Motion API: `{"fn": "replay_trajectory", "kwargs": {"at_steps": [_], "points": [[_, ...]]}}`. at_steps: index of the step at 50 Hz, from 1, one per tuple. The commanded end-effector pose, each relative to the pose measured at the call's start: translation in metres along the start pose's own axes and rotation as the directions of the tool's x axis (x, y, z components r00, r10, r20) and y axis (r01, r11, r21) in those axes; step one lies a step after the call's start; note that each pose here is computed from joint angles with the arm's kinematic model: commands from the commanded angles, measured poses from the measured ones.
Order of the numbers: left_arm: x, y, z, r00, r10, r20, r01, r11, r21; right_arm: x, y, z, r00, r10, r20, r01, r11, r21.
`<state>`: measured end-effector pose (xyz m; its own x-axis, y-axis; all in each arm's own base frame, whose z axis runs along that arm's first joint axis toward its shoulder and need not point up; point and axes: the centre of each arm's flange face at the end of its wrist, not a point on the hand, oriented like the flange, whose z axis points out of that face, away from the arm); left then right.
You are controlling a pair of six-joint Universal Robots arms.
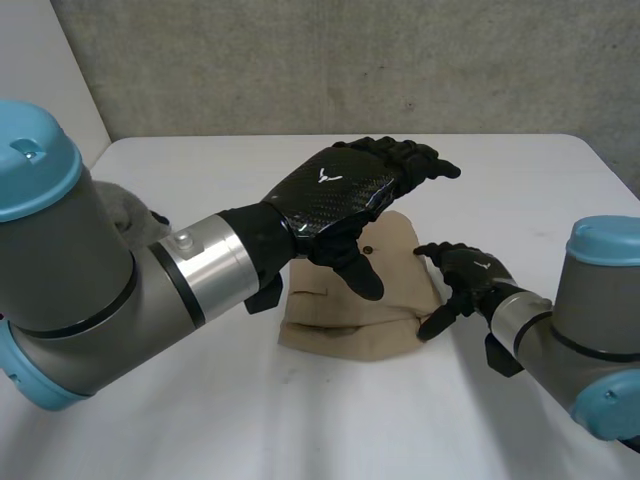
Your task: Fold the laundry.
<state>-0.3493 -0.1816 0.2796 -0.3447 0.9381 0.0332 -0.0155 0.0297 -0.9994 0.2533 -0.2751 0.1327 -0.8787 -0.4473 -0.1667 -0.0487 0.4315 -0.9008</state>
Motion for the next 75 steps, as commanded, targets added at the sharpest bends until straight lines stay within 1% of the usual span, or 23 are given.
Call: {"fn": "replay_trajectory", "kwargs": {"at_steps": [1, 9, 16, 21, 25, 29, 30, 32, 35, 36, 39, 43, 47, 51, 55, 62, 65, 67, 68, 71, 72, 74, 75], "points": [[-0.003, 0.002, 0.003, 1.000, 0.004, 0.002, -0.004, 1.000, 0.008, -0.006, 0.004, 0.015, 0.999, -0.028, 0.026, 0.027, 0.999, 0.033], [-0.004, 0.002, 0.005, 1.000, 0.009, 0.005, -0.009, 1.000, 0.016, -0.020, 0.013, 0.026, 0.997, -0.048, 0.064, 0.046, 0.999, 0.021], [-0.005, 0.004, 0.006, 1.000, 0.006, 0.002, -0.006, 1.000, 0.012, -0.019, 0.016, 0.042, 0.997, -0.052, 0.057, 0.051, 0.998, 0.023], [-0.005, 0.004, 0.007, 1.000, 0.006, 0.003, -0.006, 1.000, 0.013, -0.017, -0.003, 0.048, 0.998, -0.055, 0.043, 0.050, 0.993, 0.105], [-0.005, 0.002, 0.007, 1.000, 0.008, 0.003, -0.008, 1.000, 0.017, -0.011, -0.028, 0.054, 0.998, -0.060, -0.006, 0.060, 0.978, 0.198], [-0.007, -0.002, 0.008, 1.000, 0.017, 0.006, -0.017, 0.999, 0.030, 0.026, -0.054, 0.068, 0.991, -0.022, -0.133, 0.058, 0.961, 0.271], [-0.007, -0.004, 0.008, 1.000, 0.018, 0.006, -0.018, 0.999, 0.033, 0.057, -0.062, 0.079, 0.976, 0.009, -0.219, 0.055, 0.957, 0.286], [-0.007, -0.007, 0.009, 1.000, 0.024, 0.006, -0.025, 0.999, 0.042, 0.077, -0.070, 0.085, 0.962, 0.028, -0.270, 0.057, 0.951, 0.303], [-0.007, -0.011, 0.010, 1.000, 0.025, 0.005, -0.026, 0.998, 0.055, 0.127, -0.086, 0.098, 0.919, 0.059, -0.390, 0.080, 0.940, 0.331], [-0.008, -0.013, 0.010, 1.000, 0.026, 0.005, -0.027, 0.998, 0.059, 0.152, -0.094, 0.103, 0.892, 0.075, -0.446, 0.096, 0.933, 0.347], [-0.008, -0.018, 0.012, 0.999, 0.035, 0.009, -0.035, 0.997, 0.071, 0.192, -0.104, 0.113, 0.847, 0.102, -0.522, 0.122, 0.918, 0.376], [-0.009, -0.022, 0.013, 0.999, 0.040, 0.018, -0.042, 0.996, 0.083, 0.236, -0.118, 0.120, 0.805, 0.113, -0.582, 0.168, 0.898, 0.407], [-0.006, -0.026, 0.015, 0.999, 0.046, 0.012, -0.047, 0.994, 0.095, 0.272, -0.118, 0.124, 0.767, 0.101, -0.634, 0.209, 0.895, 0.395], [0.001, -0.027, 0.016, 0.999, 0.047, -0.003, -0.047, 0.994, 0.098, 0.298, -0.115, 0.122, 0.736, 0.068, -0.673, 0.256, 0.893, 0.370], [0.008, -0.026, 0.017, 0.999, 0.049, -0.020, -0.046, 0.994, 0.098, 0.310, -0.111, 0.121, 0.725, 0.031, -0.688, 0.283, 0.897, 0.339], [0.011, -0.024, 0.021, 0.999, 0.045, -0.023, -0.043, 0.995, 0.095, 0.309, -0.108, 0.125, 0.748, -0.001, -0.664, 0.299, 0.893, 0.336], [0.012, -0.023, 0.022, 0.999, 0.042, -0.028, -0.039, 0.995, 0.093, 0.310, -0.109, 0.123, 0.737, -0.010, -0.676, 0.310, 0.894, 0.324], [0.012, -0.023, 0.021, 0.999, 0.041, -0.028, -0.038, 0.995, 0.091, 0.316, -0.109, 0.119, 0.705, -0.018, -0.709, 0.328, 0.894, 0.304], [0.012, -0.023, 0.021, 0.999, 0.040, -0.028, -0.037, 0.995, 0.090, 0.323, -0.110, 0.114, 0.657, -0.028, -0.754, 0.355, 0.893, 0.276], [0.013, -0.022, 0.021, 0.999, 0.039, -0.028, -0.037, 0.995, 0.089, 0.335, -0.113, 0.107, 0.561, -0.072, -0.825, 0.416, 0.886, 0.206], [0.013, -0.023, 0.021, 0.999, 0.040, -0.028, -0.037, 0.995, 0.090, 0.337, -0.114, 0.105, 0.506, -0.121, -0.854, 0.460, 0.875, 0.149], [0.013, -0.023, 0.021, 0.999, 0.041, -0.026, -0.039, 0.995, 0.090, 0.337, -0.115, 0.105, 0.452, -0.198, -0.870, 0.515, 0.854, 0.074], [0.013, -0.024, 0.021, 0.999, 0.043, -0.026, -0.040, 0.995, 0.093, 0.334, -0.116, 0.106, 0.438, -0.223, -0.871, 0.534, 0.844, 0.052]]}}
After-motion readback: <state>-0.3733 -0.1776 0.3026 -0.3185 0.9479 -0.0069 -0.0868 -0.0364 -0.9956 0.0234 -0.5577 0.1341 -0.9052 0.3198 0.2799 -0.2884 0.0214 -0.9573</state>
